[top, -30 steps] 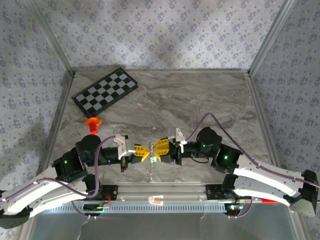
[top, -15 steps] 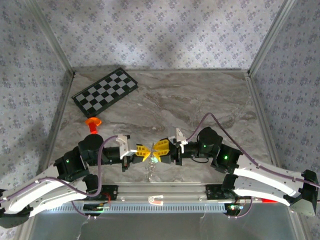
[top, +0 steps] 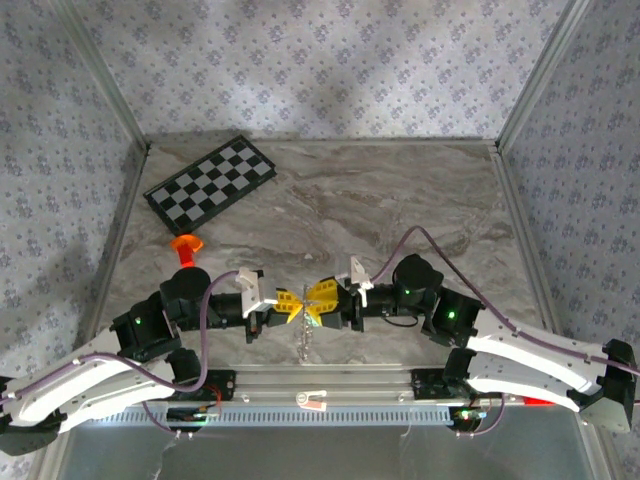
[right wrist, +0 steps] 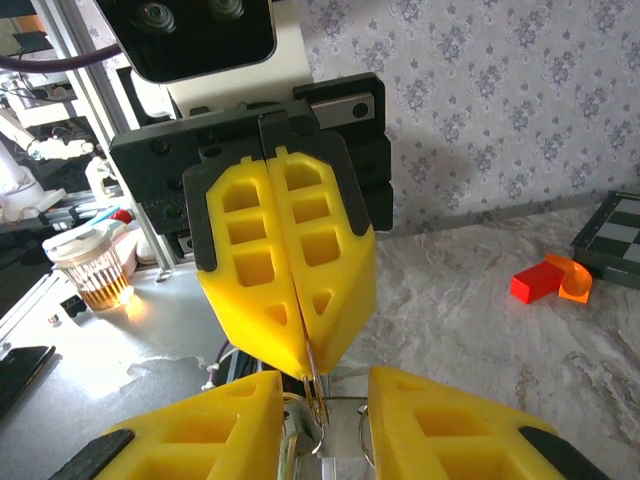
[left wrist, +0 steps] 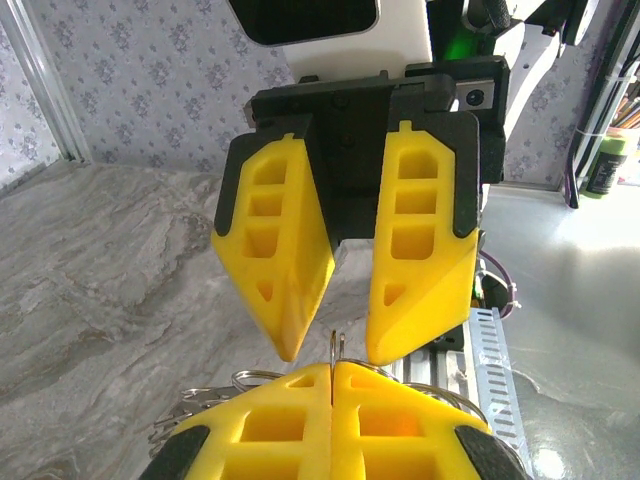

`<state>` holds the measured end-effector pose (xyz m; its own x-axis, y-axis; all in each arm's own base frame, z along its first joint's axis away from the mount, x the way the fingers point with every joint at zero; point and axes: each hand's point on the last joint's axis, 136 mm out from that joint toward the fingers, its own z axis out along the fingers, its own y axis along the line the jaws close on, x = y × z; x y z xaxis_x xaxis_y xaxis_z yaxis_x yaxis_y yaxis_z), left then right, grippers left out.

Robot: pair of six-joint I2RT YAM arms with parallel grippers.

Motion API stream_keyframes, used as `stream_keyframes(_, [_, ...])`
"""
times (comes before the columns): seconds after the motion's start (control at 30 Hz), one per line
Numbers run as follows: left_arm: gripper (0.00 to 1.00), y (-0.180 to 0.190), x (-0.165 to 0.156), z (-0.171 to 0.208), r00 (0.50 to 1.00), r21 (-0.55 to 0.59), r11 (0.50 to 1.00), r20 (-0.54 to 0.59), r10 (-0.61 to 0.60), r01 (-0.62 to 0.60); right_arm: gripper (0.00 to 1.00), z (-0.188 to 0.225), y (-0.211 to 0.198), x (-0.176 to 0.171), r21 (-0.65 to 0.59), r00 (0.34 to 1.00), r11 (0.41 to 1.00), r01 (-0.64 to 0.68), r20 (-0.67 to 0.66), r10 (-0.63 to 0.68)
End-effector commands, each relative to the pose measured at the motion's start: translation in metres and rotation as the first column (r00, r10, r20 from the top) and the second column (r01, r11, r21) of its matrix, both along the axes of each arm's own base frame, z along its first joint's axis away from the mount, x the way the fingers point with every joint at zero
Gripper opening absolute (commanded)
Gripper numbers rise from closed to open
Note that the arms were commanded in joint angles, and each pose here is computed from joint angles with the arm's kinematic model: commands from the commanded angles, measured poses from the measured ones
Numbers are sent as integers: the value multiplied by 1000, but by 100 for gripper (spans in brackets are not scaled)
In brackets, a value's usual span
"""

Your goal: Put the keys on the keyring

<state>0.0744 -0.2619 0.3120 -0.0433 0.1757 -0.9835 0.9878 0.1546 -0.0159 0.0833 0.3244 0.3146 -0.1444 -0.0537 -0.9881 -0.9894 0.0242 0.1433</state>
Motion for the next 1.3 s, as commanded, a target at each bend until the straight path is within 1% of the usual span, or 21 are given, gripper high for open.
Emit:
stream_keyframes(0.0, [0, 2, -1, 27, 998, -80, 997, 58, 4, 1, 29, 9, -5, -1, 11, 1000, 1000, 1, 12, -1])
stream_keyframes(0.27, [0, 1, -1, 27, 998, -78, 997, 56, 0, 5, 25, 7, -2, 2, -1, 1000, 1000, -3, 8, 3])
stream_keyframes(0.47, [0, 2, -1, 26, 998, -75, 997, 58, 1, 3, 17, 6, 2, 3, -9, 1000, 1000, -7, 9, 8])
stream_keyframes(0.7, [0, 1, 1, 23, 998, -65, 998, 58, 12, -8, 1, 5, 1, 4, -28, 1000, 1000, -3, 24, 4])
stream_keyframes(0.87, [0, 1, 6, 19, 998, -33, 999, 51, 34, -32, 0, 2, -4, 6, -50, 999, 999, 12, 45, -10])
stream_keyframes(0.97, [5, 1, 6, 16, 999, -8, 999, 32, 36, -36, 0, 1, -8, 7, -82, 998, 997, 11, 66, -5])
stream_keyframes(1.13, [14, 9, 10, 8, 997, 56, 995, 0, 80, -80, 0, -9, -17, 5, -209, 993, 978, 8, 117, 17])
stream_keyframes(1.27, [21, 17, 11, 2, 995, 112, 989, -12, 103, -102, 0, -8, -23, 3, -262, 990, 965, 3, 140, 35])
